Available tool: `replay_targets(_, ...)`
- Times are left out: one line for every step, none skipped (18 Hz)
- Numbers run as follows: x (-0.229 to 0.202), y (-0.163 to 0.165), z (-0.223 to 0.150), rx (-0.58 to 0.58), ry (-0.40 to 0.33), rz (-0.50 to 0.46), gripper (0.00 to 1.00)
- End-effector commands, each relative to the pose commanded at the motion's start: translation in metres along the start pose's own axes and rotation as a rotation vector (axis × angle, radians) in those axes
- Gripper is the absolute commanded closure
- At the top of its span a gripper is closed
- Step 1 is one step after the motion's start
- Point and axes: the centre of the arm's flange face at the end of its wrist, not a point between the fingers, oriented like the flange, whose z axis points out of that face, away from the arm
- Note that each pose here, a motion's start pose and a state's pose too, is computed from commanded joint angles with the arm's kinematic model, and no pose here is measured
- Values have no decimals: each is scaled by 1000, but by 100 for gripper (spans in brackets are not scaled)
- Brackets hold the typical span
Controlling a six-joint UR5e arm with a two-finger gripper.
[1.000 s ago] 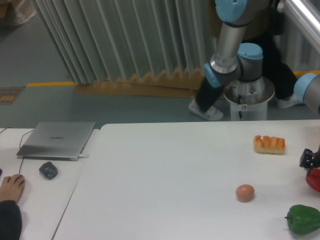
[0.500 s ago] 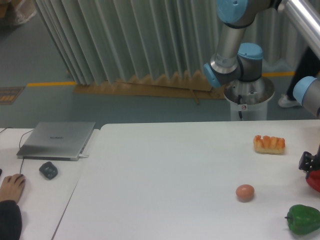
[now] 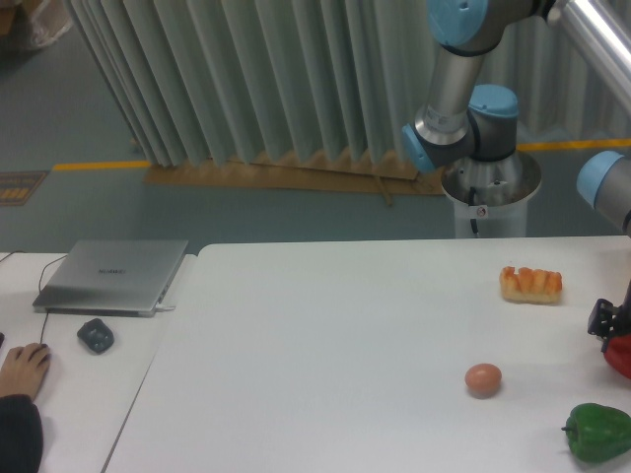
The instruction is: Place the red peppers in a basket
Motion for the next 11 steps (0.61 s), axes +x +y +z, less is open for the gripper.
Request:
replay_targets(1, 0, 1, -10, -9, 3, 21)
replay_targets(3, -1, 1, -13, -12, 6, 21)
replay_targets(3, -2, 2, -15, -12, 8, 26)
replay_targets(4, -2, 2, -15, -12, 8, 26)
replay_targets(4, -2, 2, -15, -12, 8, 30)
replay_targets(3, -2, 0, -12, -13, 8, 30)
replay_targets(4, -2, -1, -12, -13, 8, 30)
replay_targets(3, -2, -1, -13, -14, 8, 30)
replay_targets(4, -2, -2, -11, -15, 6, 28)
replay_targets(4, -2, -2, -13, -14, 6, 23)
replay_targets(4, -1, 0, -15, -12, 3, 18)
